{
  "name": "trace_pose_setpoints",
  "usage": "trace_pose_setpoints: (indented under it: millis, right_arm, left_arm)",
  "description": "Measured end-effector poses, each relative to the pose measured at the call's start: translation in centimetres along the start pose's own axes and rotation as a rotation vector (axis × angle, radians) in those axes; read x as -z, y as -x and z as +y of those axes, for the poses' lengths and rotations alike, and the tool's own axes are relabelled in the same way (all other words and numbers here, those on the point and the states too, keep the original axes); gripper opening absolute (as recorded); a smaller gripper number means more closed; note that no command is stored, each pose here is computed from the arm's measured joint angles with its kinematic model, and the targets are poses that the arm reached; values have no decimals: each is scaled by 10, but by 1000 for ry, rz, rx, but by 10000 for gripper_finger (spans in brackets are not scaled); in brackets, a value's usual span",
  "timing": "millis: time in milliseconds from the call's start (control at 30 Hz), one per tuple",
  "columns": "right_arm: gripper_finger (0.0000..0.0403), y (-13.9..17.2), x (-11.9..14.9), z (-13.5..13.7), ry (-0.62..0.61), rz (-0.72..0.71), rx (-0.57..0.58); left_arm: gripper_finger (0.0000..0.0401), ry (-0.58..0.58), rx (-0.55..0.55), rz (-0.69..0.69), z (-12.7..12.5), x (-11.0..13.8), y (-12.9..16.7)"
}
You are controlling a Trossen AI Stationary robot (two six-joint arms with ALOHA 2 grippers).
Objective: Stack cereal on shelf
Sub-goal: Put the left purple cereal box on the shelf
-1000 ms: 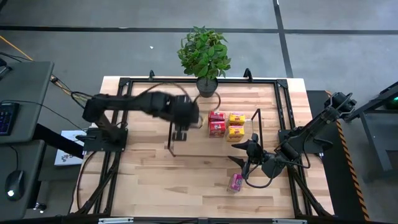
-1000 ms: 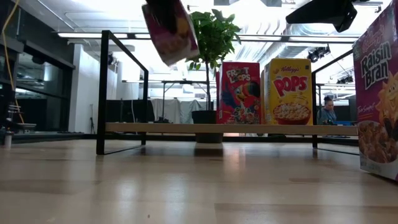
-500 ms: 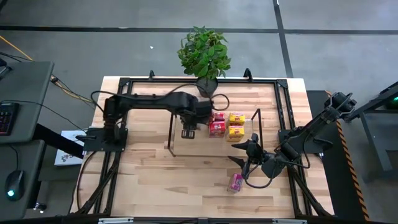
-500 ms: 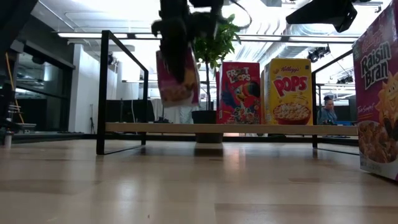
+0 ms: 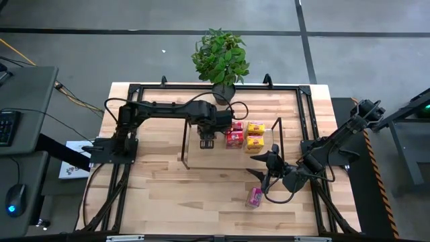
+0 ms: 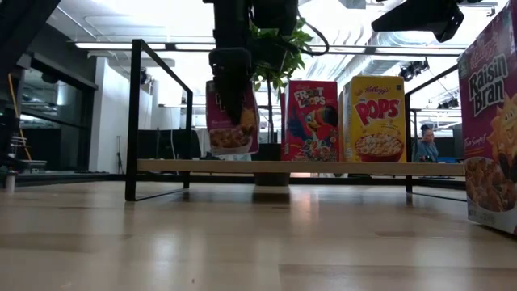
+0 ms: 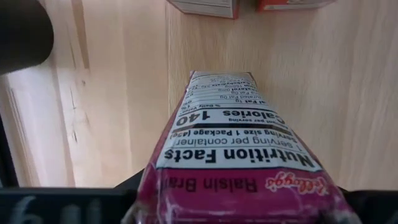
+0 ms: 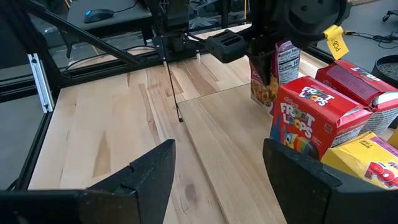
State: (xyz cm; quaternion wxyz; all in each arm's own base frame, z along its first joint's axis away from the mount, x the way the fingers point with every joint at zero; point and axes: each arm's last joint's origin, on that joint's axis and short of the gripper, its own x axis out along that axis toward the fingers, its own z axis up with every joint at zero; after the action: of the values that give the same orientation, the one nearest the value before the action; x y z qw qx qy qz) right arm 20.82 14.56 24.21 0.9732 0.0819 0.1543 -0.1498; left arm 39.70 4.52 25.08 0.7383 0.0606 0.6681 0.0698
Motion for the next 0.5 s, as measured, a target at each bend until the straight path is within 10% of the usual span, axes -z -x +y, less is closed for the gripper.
trace_pose_setpoints:
  millis: [500]
  right_arm:
    - [236, 0, 0, 0, -11, -8, 12]
  left_arm:
    - [136, -10, -24, 54, 0, 5, 0]
